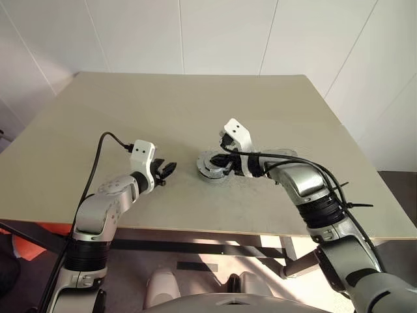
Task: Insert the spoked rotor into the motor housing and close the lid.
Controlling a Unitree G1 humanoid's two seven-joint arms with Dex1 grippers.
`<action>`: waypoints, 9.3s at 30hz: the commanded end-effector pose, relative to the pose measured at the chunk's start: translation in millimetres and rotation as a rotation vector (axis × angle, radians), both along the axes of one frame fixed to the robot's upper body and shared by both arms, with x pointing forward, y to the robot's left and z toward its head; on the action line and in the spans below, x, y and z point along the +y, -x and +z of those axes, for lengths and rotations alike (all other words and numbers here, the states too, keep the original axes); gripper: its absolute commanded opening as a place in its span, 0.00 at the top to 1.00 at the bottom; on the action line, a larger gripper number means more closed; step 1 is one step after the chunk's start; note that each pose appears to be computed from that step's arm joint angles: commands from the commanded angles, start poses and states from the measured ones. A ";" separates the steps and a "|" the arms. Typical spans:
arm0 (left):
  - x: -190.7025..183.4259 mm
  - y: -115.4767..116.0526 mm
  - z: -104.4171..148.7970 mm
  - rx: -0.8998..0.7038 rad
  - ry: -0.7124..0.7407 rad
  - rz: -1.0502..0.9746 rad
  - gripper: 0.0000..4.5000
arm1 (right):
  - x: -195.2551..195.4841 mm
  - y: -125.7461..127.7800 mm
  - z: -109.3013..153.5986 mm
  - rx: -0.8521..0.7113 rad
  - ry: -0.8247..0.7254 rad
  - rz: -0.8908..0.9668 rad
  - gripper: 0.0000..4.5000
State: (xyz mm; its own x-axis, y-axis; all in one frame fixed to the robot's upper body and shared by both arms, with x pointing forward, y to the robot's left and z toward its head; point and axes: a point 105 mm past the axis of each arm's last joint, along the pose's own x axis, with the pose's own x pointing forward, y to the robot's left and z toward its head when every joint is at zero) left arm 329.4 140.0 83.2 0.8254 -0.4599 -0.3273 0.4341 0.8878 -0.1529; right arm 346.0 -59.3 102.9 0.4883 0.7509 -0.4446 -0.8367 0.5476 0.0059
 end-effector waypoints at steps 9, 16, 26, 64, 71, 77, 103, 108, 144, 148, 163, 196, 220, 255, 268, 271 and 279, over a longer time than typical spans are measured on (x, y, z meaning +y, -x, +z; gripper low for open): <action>9.0 -3.8 29.8 -0.115 0.022 -0.035 0.46 | 2.7 -10.4 9.7 -0.105 -0.004 -0.021 0.27; 10.7 -4.5 28.2 -0.112 0.019 -0.025 0.46 | 5.6 -4.4 -6.5 -0.080 0.019 0.005 0.27; 6.4 -1.7 25.0 -0.098 0.021 -0.029 0.46 | 1.5 -13.8 -6.4 -0.097 0.006 -0.037 0.01; 11.0 -3.4 19.7 -0.075 0.005 -0.010 0.46 | -17.0 -8.3 -45.3 -0.040 0.147 -0.016 0.31; 9.2 -3.0 19.1 -0.071 0.010 -0.013 0.46 | -18.1 -0.9 -46.4 0.002 0.159 0.027 0.31; 7.4 -1.8 17.4 -0.067 0.013 -0.015 0.46 | -17.7 2.3 -42.0 0.066 0.113 0.015 0.31; 5.7 -0.1 14.0 -0.058 0.015 -0.016 0.46 | 0.1 -5.6 0.1 -0.102 -0.059 0.039 0.31; 6.0 -0.6 13.0 -0.056 0.014 -0.016 0.46 | 0.7 -4.8 1.4 -0.115 -0.067 0.052 0.31; 5.8 -0.5 13.1 -0.056 0.014 -0.016 0.46 | -23.2 -8.1 -37.6 -0.020 0.093 -0.002 0.31; 5.7 -1.3 12.9 -0.056 0.016 -0.014 0.46 | -23.8 -8.3 -38.3 -0.016 0.102 0.002 0.31; 4.5 -2.0 13.1 -0.057 0.022 -0.013 0.46 | -29.8 -6.9 -52.2 0.027 0.152 0.007 0.31; -87.1 -21.4 -30.1 0.384 0.343 -0.178 0.99 | -23.3 -10.2 -39.6 -0.010 0.112 -0.035 0.31; -88.2 -22.4 -29.4 0.396 0.375 -0.174 1.00 | -25.3 8.1 22.3 0.119 -0.162 0.061 0.01; -74.9 -23.3 -36.1 0.387 0.370 -0.119 1.00 | -25.6 -9.7 -17.6 0.671 -0.426 -0.273 0.01; -74.6 -22.5 -37.9 0.384 0.364 -0.114 1.00 | -25.3 -11.1 -14.0 0.709 -0.474 -0.309 0.48; -74.4 -22.6 -37.5 0.377 0.371 -0.112 1.00 | -25.0 -12.1 -13.6 0.712 -0.482 -0.320 0.49; -63.2 -28.8 -28.3 0.322 0.427 -0.067 1.00 | -22.2 -17.3 -11.0 0.703 -0.499 -0.340 0.51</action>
State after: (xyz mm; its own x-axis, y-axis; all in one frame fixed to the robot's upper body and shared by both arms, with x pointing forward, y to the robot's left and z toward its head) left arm 359.1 72.3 64.5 0.6682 -0.6812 -0.2991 0.4012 0.6684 -0.6263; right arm 355.9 -84.1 78.4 0.4324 0.8009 -0.4143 -0.3193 0.5657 0.7603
